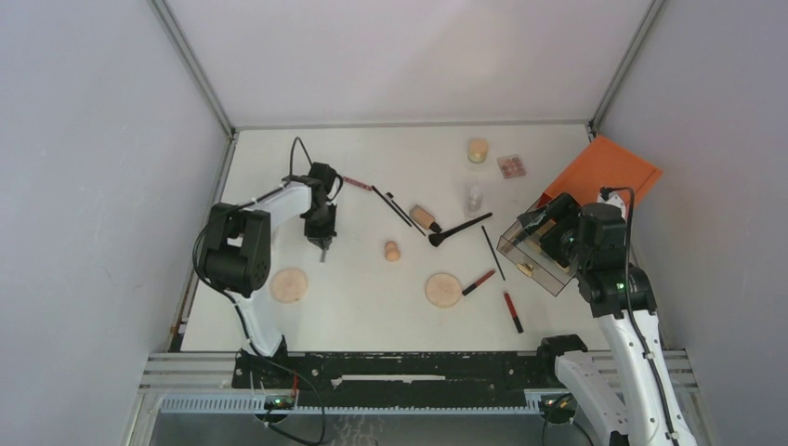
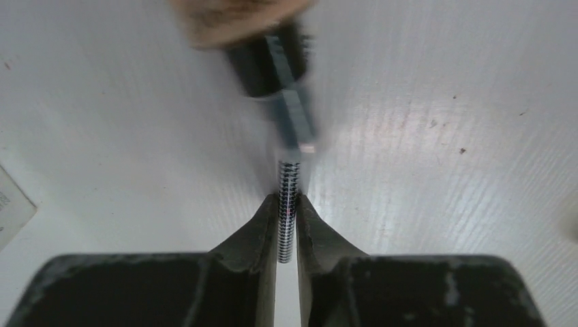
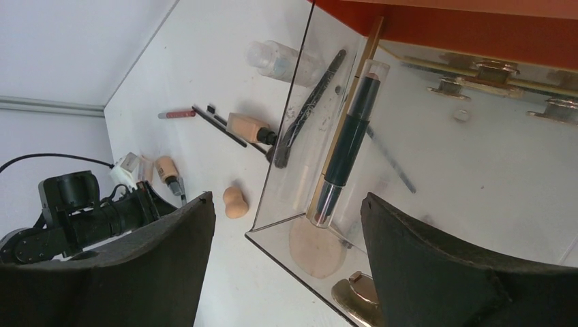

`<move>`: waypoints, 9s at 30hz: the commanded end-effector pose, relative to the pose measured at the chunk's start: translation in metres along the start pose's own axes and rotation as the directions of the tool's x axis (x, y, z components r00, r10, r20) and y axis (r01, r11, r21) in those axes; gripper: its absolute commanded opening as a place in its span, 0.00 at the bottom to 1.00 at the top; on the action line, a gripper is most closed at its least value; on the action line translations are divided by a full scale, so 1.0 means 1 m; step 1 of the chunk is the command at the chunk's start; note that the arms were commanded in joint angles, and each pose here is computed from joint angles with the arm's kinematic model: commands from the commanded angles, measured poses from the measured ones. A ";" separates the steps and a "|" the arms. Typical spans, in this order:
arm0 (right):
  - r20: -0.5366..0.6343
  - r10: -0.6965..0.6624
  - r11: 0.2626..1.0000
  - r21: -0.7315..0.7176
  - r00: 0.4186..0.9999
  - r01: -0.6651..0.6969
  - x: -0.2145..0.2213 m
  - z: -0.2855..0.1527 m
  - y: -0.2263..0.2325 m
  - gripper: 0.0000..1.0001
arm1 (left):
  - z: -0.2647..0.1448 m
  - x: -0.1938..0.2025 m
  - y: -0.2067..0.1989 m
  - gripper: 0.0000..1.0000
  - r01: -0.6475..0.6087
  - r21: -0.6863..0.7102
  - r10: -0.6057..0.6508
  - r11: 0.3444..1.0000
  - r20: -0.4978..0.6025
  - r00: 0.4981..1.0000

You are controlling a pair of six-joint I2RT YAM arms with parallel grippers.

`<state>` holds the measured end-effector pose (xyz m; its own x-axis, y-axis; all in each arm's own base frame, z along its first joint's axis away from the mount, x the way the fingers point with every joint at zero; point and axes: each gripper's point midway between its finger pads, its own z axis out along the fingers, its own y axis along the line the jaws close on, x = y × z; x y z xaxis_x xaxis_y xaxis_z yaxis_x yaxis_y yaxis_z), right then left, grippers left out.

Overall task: Organize the makeup
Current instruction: Pick up the makeup from the center of the board, then place the makeup in the drawer, then pick up the lipstick at the center of the board, then place the lipstick in the drawer, then pick up the makeup brush from the center of the board.

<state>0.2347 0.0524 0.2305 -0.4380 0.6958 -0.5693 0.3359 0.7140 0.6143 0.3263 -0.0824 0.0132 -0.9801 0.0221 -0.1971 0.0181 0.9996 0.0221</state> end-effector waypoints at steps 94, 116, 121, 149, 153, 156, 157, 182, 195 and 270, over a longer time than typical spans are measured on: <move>0.102 -0.234 0.969 0.109 0.967 0.223 -0.051 -0.012 -0.015 0.68 | -0.092 -0.171 -0.092 0.83 0.259 0.123 -0.286 0.958 0.390 0.875; 0.127 -0.219 0.975 -0.001 0.968 0.220 -0.057 -0.013 0.011 0.68 | -0.002 -0.240 -0.066 0.73 0.578 0.157 -0.597 0.801 0.290 0.748; 0.119 -0.215 0.976 -0.003 0.969 0.217 -0.056 -0.012 0.011 0.68 | 0.013 -0.225 -0.066 0.67 0.595 0.123 -0.605 0.794 0.245 0.757; 0.110 -0.205 0.977 -0.035 0.973 0.210 -0.051 -0.014 0.014 0.67 | -0.018 -0.201 -0.049 0.13 0.559 0.112 -0.565 0.822 0.285 0.774; 0.125 -0.185 0.967 -0.152 0.975 0.203 -0.056 -0.033 0.045 0.67 | -0.069 -0.213 -0.063 0.06 0.431 0.254 -0.498 0.866 0.361 0.788; 0.153 -0.183 0.942 -0.256 0.971 0.218 -0.066 -0.050 0.074 0.67 | -0.119 -0.205 -0.079 0.07 0.247 0.335 -0.385 0.909 0.451 0.805; 0.156 -0.180 0.932 -0.290 0.971 0.219 -0.067 -0.055 0.083 0.67 | -0.136 -0.198 -0.089 0.08 0.162 0.358 -0.328 0.920 0.474 0.817; -0.171 -0.211 0.805 -0.589 0.962 0.072 0.033 -0.004 0.199 0.81 | -0.308 0.027 -0.266 0.09 -0.555 0.736 0.076 0.388 0.574 0.815; -0.310 -0.214 0.814 -0.581 0.926 -0.007 0.073 0.017 0.205 0.28 | -0.312 0.025 -0.268 0.10 -0.566 0.728 0.063 0.387 0.592 0.804; 0.133 -0.215 0.977 0.036 0.968 0.212 -0.074 -0.029 0.004 0.62 | -0.041 -0.125 -0.166 0.41 0.338 0.099 -0.352 0.936 0.281 0.893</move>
<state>0.2352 0.0004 0.2622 -0.4575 0.5330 -0.7118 0.3156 0.8457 0.4304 0.4325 -0.2398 0.0231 -0.8814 -0.3113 -0.3554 -0.3047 0.9494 -0.0758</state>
